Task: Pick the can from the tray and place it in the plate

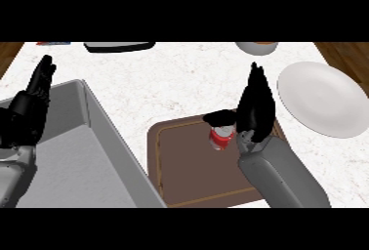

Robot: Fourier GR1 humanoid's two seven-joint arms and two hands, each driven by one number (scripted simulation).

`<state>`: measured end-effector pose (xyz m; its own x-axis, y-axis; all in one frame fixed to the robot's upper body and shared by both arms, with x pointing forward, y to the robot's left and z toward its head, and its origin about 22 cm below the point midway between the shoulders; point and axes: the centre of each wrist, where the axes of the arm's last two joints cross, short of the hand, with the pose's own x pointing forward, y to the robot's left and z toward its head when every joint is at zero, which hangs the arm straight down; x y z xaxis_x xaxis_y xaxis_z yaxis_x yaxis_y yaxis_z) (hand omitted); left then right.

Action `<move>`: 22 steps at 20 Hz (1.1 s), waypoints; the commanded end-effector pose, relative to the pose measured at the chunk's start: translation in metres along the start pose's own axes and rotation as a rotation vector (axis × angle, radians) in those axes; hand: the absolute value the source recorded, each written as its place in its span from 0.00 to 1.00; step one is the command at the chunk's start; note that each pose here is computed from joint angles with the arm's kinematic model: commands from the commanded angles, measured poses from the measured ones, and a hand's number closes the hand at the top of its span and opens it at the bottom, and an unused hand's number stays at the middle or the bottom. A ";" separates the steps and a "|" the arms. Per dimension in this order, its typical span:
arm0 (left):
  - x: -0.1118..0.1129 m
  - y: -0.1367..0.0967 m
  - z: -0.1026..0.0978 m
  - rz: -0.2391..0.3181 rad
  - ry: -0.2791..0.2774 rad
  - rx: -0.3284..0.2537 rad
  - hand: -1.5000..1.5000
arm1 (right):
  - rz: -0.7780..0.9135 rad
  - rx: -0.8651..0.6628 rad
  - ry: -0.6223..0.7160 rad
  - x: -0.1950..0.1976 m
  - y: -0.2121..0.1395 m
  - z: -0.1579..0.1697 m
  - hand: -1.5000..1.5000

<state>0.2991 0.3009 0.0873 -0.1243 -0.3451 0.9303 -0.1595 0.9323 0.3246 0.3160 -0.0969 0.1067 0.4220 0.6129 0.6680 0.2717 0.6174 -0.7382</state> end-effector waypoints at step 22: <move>-0.025 -0.046 0.014 0.068 0.135 -0.124 0.50 | 0.195 0.158 0.357 -0.009 -0.019 0.020 0.00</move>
<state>0.3050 0.2830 0.0909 -0.1656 -0.3289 0.9297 -0.1115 0.9429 0.3137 0.2941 -0.1081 0.1108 0.5686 0.6213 0.5392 0.0893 0.6050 -0.7912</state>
